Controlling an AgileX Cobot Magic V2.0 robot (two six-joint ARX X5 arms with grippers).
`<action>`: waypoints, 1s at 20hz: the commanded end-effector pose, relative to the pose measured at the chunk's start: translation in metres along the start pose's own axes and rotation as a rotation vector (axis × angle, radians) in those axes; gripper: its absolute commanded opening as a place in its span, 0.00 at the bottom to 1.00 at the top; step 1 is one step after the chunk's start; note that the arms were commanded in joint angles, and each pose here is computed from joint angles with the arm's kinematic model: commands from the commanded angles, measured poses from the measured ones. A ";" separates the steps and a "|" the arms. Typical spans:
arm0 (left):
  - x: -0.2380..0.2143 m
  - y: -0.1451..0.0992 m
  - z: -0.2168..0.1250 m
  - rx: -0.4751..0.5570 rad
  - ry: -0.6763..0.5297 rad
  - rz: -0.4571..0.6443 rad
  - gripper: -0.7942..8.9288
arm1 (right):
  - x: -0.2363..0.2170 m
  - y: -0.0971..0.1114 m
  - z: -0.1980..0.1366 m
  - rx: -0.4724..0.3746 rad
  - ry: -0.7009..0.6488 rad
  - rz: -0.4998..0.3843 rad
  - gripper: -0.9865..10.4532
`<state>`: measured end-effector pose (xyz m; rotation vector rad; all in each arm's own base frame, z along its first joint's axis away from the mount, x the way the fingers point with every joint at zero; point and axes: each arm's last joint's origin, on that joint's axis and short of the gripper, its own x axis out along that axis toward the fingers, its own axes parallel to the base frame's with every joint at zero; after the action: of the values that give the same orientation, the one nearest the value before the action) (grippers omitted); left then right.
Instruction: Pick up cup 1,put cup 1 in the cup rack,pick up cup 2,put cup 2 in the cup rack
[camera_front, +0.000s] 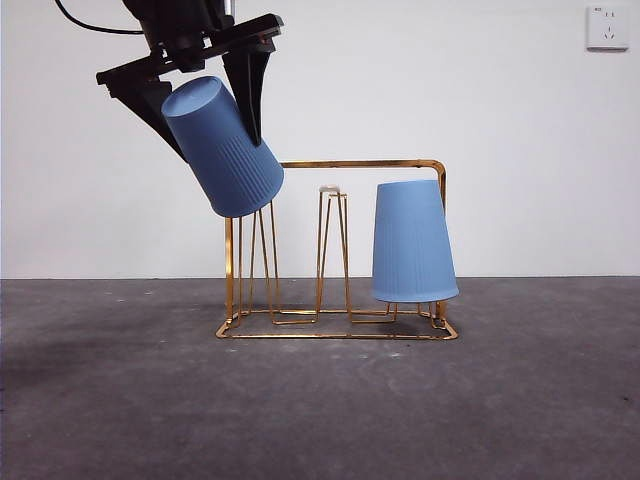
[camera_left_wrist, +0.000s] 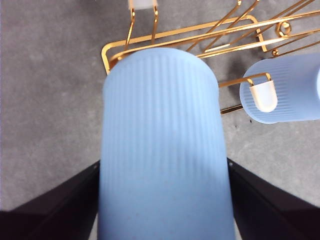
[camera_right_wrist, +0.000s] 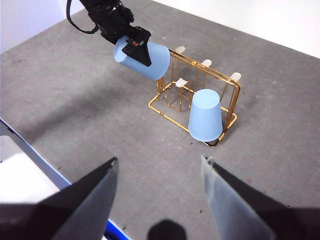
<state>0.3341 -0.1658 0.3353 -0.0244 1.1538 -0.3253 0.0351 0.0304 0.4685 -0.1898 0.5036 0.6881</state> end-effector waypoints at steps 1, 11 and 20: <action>0.007 -0.003 -0.003 -0.001 0.047 0.001 0.07 | 0.001 0.000 -0.001 -0.009 0.013 0.000 0.33; -0.003 -0.007 -0.010 0.016 0.115 0.014 0.07 | 0.001 0.000 -0.002 -0.036 0.016 0.000 0.33; -0.045 -0.017 0.002 -0.005 0.043 -0.111 0.07 | 0.001 0.000 -0.002 -0.061 0.017 0.000 0.33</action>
<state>0.3133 -0.1692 0.3837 -0.0744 1.1808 -0.4252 0.0351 0.0304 0.4684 -0.2391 0.4875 0.7015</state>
